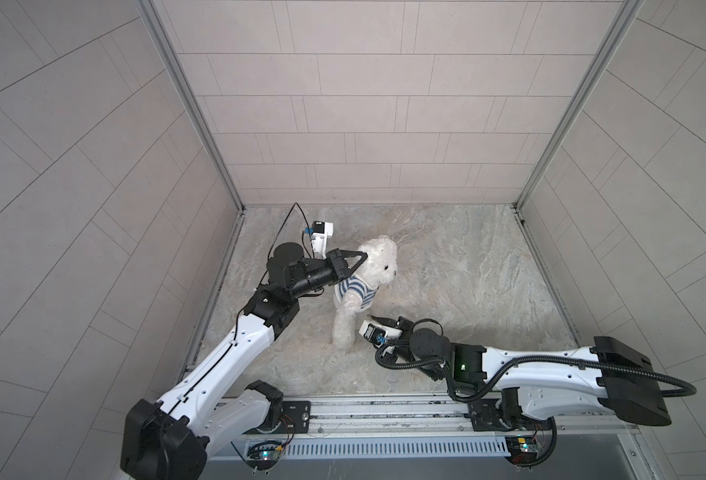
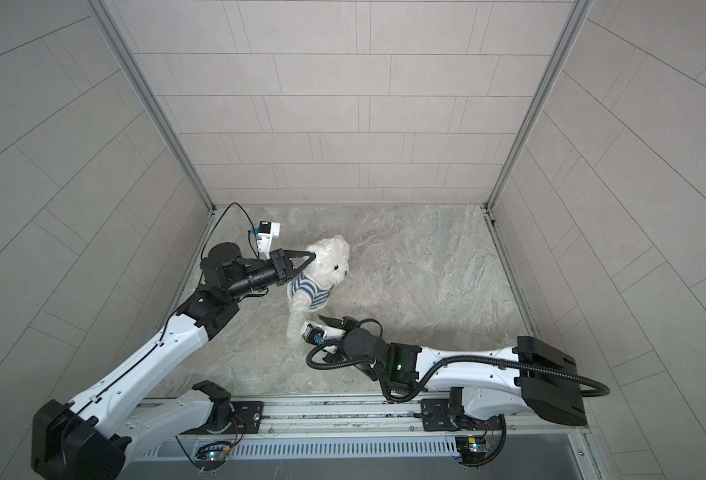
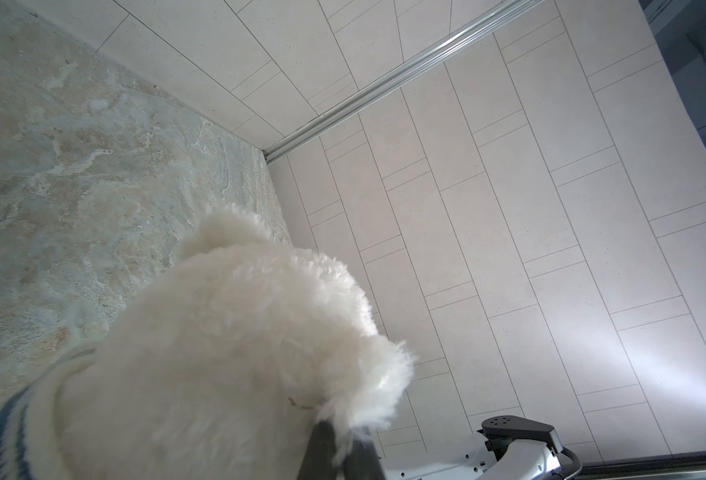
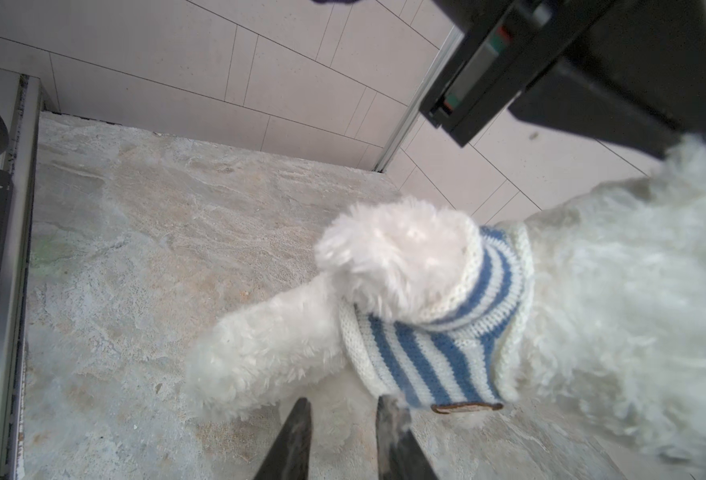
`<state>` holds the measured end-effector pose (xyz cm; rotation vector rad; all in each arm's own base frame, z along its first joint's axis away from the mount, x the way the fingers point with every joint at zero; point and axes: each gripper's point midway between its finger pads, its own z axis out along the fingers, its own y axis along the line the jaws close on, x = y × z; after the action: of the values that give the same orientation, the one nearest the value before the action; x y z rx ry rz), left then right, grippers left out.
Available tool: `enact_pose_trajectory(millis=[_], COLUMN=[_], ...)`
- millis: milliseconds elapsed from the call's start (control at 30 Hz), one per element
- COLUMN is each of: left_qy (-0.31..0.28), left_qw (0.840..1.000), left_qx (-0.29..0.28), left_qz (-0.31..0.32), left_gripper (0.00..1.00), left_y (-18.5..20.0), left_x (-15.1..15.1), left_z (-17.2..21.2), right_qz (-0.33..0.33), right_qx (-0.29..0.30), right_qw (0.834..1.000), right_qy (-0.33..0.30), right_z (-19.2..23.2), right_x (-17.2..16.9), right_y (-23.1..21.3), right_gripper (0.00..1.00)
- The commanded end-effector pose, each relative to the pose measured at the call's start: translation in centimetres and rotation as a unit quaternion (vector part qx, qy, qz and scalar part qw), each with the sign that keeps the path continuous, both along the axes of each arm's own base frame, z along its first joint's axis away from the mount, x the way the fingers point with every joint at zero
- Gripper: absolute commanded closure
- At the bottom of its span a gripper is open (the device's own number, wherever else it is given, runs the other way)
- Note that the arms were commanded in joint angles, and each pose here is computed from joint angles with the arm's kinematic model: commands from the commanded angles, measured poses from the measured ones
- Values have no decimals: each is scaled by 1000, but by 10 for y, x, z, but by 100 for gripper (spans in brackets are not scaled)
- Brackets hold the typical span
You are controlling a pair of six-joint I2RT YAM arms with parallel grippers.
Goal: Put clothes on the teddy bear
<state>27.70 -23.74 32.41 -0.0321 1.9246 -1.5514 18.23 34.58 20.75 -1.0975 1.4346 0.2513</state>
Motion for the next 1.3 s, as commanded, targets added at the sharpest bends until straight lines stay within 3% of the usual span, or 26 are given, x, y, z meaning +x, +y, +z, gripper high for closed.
enact_pose_trajectory(millis=[0, 300, 867, 1100, 1267], left_qy=[-61, -63, -43, -38, -36], left_qw=[997, 995, 995, 995, 995], left_qx=[-47, -74, -86, -88, -87], left_qz=[-12, -21, -40, -39, -39], left_gripper=[100, 100, 100, 100, 100], left_y=[0, 1, -13, -12, -13], left_x=[-11, -19, -24, -26, -26], left_z=[54, 72, 65, 61, 59], right_qz=[-16, -37, -58, -66, -64], right_qx=[27, 43, 51, 50, 53], right_qw=[999, 997, 995, 994, 994], right_qy=[-21, -53, -64, -67, -71], right_z=[13, 23, 20, 20, 24], right_x=[4, 10, 27, 31, 30], right_y=[-7, -15, -6, -4, -7], right_gripper=[70, 69, 69, 82, 79])
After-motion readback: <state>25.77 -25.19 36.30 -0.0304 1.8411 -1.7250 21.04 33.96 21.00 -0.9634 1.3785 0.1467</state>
